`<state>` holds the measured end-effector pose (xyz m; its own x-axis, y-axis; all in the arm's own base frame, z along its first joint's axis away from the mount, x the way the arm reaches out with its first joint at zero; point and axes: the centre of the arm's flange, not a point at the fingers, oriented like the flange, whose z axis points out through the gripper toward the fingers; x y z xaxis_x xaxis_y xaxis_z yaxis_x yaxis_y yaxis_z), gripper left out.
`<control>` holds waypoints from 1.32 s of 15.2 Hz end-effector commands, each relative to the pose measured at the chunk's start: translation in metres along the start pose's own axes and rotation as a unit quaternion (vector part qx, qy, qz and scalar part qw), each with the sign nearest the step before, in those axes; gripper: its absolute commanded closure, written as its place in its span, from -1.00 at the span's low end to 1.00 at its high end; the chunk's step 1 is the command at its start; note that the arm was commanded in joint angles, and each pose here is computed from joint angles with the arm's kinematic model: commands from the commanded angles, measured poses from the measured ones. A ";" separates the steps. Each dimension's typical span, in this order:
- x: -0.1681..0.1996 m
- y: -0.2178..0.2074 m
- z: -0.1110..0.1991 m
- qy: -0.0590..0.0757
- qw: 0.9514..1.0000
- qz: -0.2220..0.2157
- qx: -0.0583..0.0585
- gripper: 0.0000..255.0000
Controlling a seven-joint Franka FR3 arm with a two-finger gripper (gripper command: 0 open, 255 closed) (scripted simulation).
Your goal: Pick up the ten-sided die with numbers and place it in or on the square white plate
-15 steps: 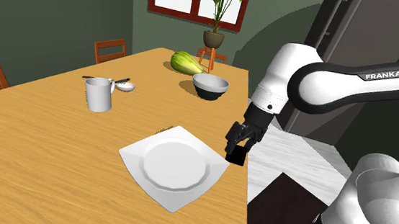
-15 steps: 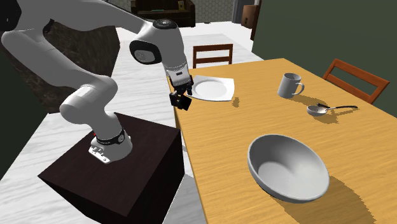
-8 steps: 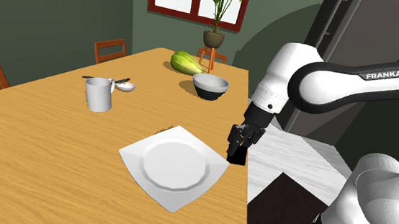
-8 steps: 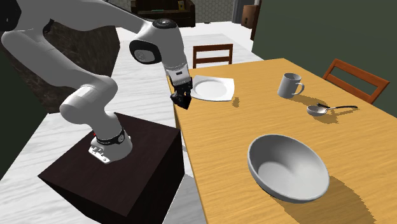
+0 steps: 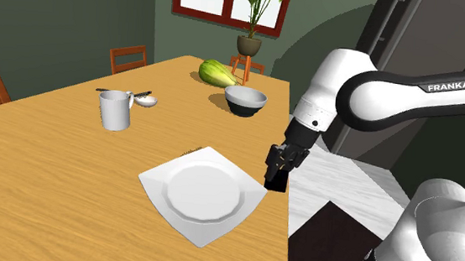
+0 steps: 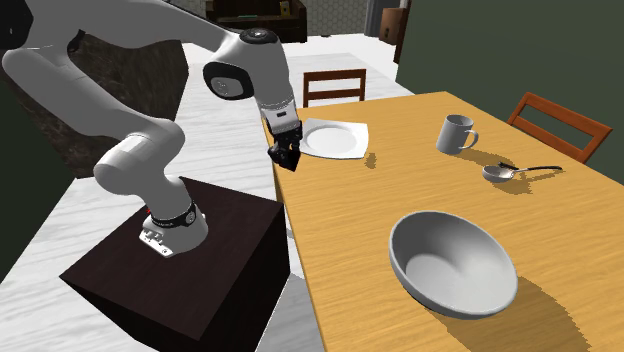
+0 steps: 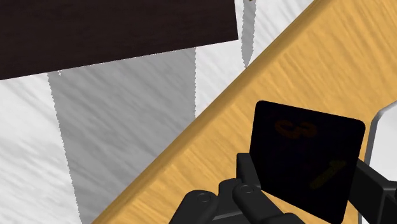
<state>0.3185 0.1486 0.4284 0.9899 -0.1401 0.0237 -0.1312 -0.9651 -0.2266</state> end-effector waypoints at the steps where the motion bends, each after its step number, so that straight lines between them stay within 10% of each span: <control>1: 0.000 -0.002 -0.007 -0.002 1.000 0.000 -0.001 1.00; 20: 0.009 -0.046 -0.086 -0.002 1.000 0.000 -0.001 1.00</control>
<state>0.3247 0.1637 0.5200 0.9900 -0.1392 0.0210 -0.1310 -0.9656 -0.2246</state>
